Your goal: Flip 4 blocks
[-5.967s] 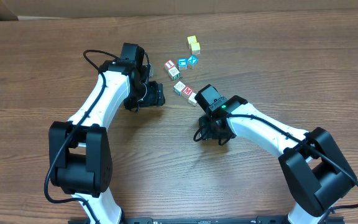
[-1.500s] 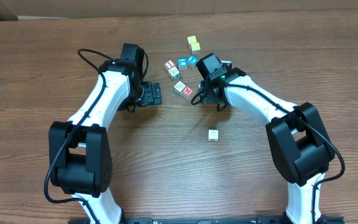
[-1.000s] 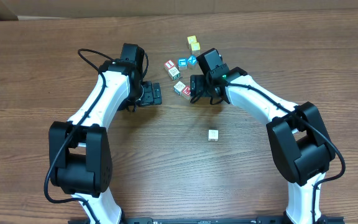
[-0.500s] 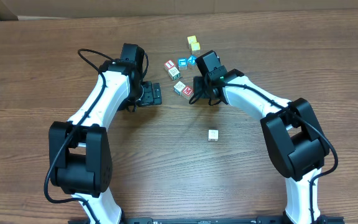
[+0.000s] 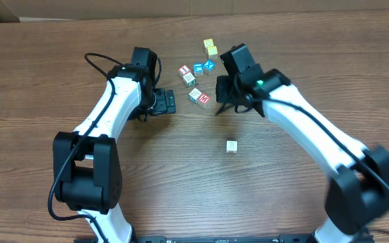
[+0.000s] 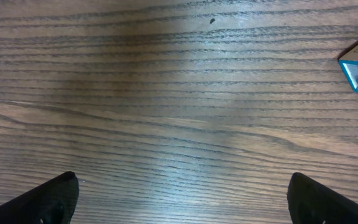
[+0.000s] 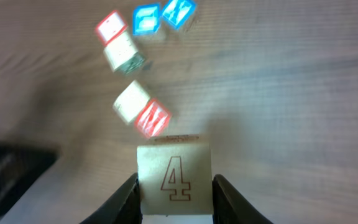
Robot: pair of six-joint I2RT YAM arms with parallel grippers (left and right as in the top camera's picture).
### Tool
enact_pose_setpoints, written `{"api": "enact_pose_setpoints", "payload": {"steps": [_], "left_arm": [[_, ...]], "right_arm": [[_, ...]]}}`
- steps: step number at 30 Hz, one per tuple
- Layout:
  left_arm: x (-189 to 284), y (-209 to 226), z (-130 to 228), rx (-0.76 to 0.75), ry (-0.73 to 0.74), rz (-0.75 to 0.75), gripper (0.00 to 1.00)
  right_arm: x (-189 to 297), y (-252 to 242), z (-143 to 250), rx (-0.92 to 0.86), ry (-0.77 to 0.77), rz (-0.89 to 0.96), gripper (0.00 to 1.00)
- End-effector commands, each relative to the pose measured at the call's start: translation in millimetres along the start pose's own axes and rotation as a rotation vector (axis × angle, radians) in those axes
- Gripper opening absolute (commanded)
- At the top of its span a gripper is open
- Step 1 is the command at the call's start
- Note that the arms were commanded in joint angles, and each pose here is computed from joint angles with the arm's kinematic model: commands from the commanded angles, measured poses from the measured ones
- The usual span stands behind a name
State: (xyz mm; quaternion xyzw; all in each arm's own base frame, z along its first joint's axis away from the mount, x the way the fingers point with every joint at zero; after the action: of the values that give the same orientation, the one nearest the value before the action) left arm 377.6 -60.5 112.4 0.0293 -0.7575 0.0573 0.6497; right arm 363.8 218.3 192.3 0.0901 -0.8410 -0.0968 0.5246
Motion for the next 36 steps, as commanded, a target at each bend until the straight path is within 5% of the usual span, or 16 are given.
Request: {"api": "enact_pose_setpoints", "payload": {"steps": [1, 12, 22, 30, 31, 32, 34, 35, 36], "left_arm": [[-1, 1, -2, 0.016, -0.005, -0.012, 1.00], [-1, 1, -2, 0.015, -0.003, -0.013, 1.00], [-1, 2, -1, 0.015, 0.000, -0.013, 1.00], [-1, 1, -1, 0.014, 0.001, -0.013, 1.00], [-1, 1, 0, 0.014, 0.004, -0.012, 0.97], [-1, 1, 0, 0.014, 0.009, -0.008, 0.79], [-1, 0, 4, 0.014, 0.029, 0.002, 0.24], [-1, -1, 7, 0.014, 0.046, 0.009, 0.04], [-1, -1, 10, 0.015, 0.063, 0.013, 0.04]], "right_arm": [[20, 17, 25, -0.018, 0.073, -0.014, 0.34], [-6, 34, 124, -0.075, 0.292, 0.096, 0.34], [-24, 32, 140, -0.044, 0.253, 0.097, 0.35], [-24, 33, 140, -0.042, 0.250, 0.094, 0.79], [-24, 33, 139, -0.042, 0.248, 0.093, 0.81], [-25, 33, 139, -0.041, 0.245, 0.094, 0.82], [-25, 32, 137, -0.037, 0.235, 0.096, 0.82], [-25, 30, 135, -0.041, 0.229, 0.102, 0.82], [-25, 28, 132, -0.048, 0.228, 0.106, 0.82]]}}
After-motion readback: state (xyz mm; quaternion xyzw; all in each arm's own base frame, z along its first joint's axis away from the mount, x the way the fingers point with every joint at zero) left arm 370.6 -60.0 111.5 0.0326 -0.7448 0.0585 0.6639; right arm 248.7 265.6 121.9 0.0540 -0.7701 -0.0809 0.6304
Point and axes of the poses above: each gripper's point midway between its finger pads, its own x axis back along the fingers, its own y axis along the line the jaws close on, z = x × y, the point moved 6 cm from there along x, back along the fingers, and after that the axes turned 2 degrees about -x, right-handed, at the moved point
